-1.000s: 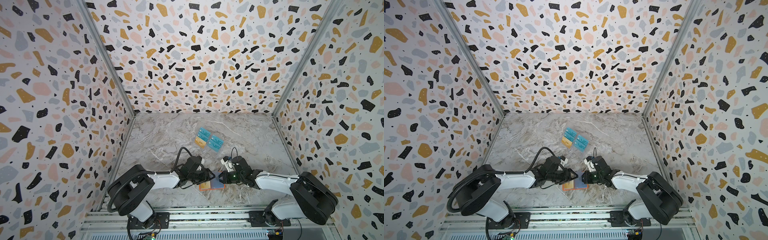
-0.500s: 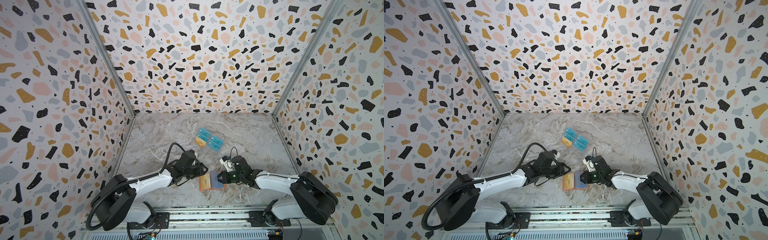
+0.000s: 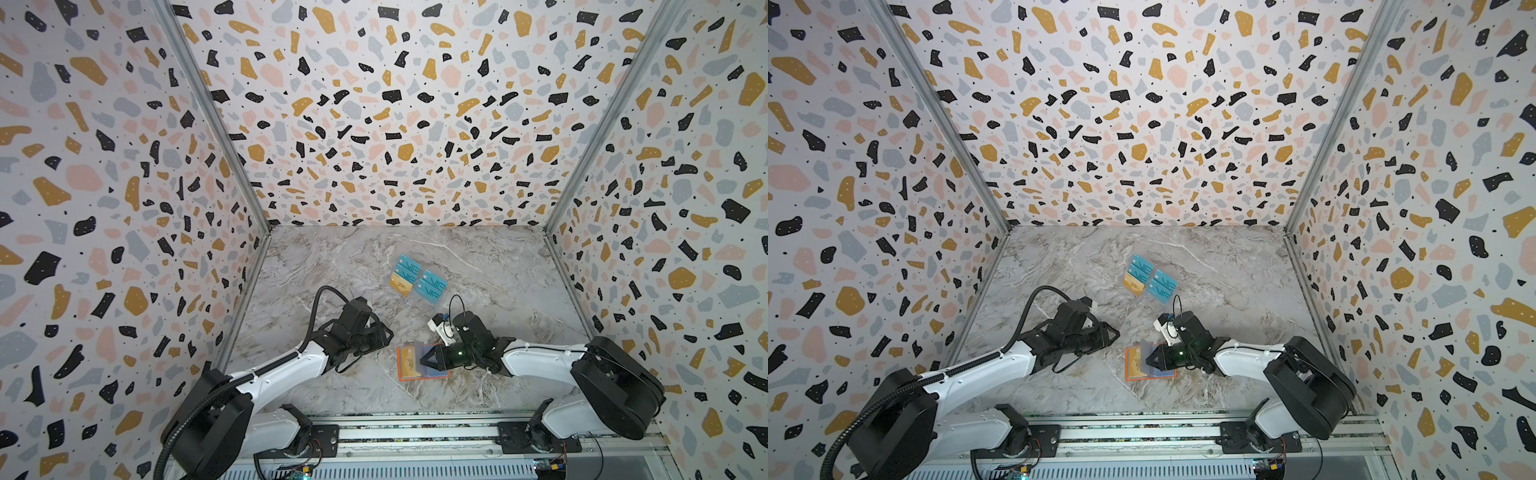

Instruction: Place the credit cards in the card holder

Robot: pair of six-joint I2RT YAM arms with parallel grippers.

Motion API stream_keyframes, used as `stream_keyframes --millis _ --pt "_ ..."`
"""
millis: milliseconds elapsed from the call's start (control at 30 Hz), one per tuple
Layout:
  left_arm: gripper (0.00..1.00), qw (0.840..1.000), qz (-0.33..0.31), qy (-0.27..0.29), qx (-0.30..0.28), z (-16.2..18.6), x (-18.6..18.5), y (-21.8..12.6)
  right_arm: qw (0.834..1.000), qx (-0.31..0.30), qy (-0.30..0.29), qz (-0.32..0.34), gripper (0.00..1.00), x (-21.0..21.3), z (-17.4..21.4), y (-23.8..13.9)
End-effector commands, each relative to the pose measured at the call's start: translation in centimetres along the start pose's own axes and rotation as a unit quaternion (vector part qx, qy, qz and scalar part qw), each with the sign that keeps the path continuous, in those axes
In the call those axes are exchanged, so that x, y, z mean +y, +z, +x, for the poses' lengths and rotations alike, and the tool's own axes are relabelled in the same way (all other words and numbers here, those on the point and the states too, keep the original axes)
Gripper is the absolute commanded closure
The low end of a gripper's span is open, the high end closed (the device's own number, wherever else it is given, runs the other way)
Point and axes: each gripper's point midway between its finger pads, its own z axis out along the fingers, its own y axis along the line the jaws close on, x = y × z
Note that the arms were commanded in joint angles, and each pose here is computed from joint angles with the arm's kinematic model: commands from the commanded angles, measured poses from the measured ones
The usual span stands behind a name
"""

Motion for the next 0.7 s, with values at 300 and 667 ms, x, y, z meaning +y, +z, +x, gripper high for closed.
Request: stream_keyframes --millis 300,667 --pt "0.54 0.996 0.061 0.020 0.064 3.3 -2.8 1.6 1.000 -0.013 0.005 -0.028 0.83 1.3 -0.6 1.8" --pt "0.58 0.993 0.082 0.008 0.083 5.9 -4.6 3.9 0.998 -0.041 0.027 -0.028 0.85 1.5 -1.4 1.9"
